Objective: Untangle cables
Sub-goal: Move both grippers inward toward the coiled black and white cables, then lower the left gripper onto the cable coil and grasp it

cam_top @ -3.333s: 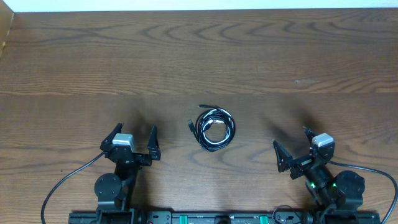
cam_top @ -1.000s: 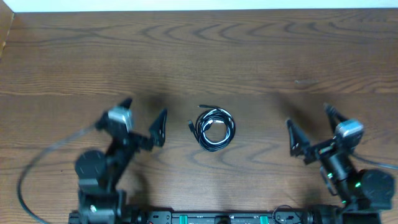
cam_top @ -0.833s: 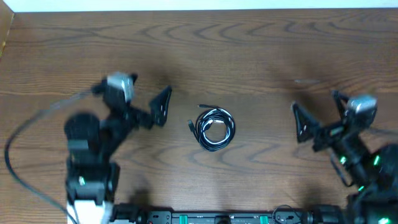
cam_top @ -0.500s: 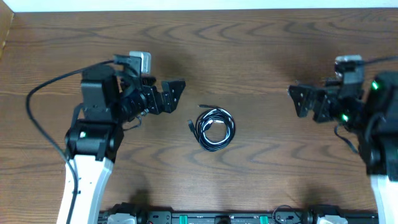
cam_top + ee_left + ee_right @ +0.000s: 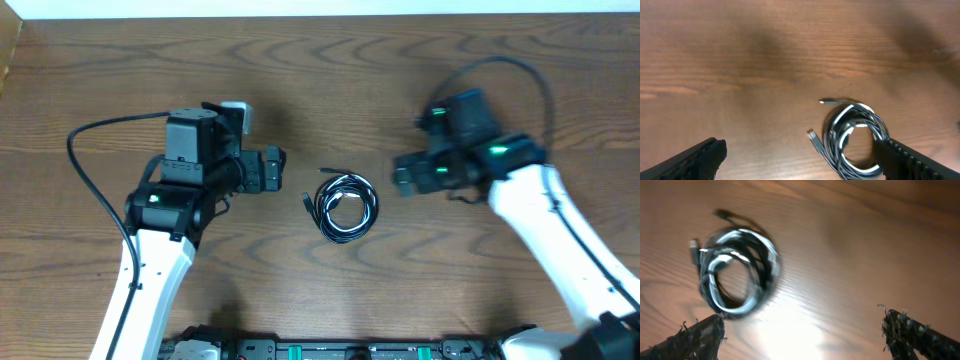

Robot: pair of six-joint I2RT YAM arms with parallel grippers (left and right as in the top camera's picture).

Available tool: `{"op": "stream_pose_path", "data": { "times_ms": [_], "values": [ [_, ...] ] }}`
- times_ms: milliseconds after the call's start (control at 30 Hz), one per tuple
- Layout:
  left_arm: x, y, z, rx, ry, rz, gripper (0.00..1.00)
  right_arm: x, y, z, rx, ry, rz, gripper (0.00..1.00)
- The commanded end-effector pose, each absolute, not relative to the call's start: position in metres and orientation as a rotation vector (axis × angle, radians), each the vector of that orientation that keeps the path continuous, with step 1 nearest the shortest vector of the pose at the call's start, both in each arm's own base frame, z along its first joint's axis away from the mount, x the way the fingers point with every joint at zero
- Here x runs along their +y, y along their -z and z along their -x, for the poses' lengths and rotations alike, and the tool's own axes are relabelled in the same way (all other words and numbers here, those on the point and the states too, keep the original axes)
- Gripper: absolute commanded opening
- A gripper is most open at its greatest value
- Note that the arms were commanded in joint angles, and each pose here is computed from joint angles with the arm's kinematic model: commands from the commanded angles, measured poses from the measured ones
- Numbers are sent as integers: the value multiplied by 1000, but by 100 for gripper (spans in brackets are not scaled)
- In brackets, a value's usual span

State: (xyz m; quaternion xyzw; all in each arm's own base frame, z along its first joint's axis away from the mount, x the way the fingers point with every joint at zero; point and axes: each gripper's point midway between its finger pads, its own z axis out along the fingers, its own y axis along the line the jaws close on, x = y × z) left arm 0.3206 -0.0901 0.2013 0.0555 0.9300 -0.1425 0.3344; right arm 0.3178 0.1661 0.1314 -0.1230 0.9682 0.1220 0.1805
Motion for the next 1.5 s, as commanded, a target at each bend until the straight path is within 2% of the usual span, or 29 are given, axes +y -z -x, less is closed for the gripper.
{"op": "stream_pose_path", "data": {
  "times_ms": [0,200,467,767,867,1033,1133,1367,1467],
  "values": [
    [-86,-215,-326,2379,268,-172,100,192,-124,-325,2704,-309,345,99],
    [-101,-219,-325,2357,295,-222,100,191,-83,-332,2735,-24,206,99],
    [-114,-223,-324,2339,386,-259,99,199,-68,-341,2737,-45,113,91],
    [-118,-218,-322,2357,410,-273,96,210,-71,-345,2699,-84,61,89],
    [-139,-212,-311,2374,486,-389,96,204,-69,-345,2691,-35,54,91],
    [-179,-188,-278,2484,569,-552,89,189,-71,-351,2663,50,24,93],
    [-199,-167,-255,2571,584,-663,89,180,-73,-356,2648,78,-34,98],
    [-199,-113,-241,2739,332,-782,85,133,-91,-364,2631,113,-252,99],
    [-195,-97,-243,2783,272,-788,74,99,-108,-364,2608,169,-322,99]
  ]
}}
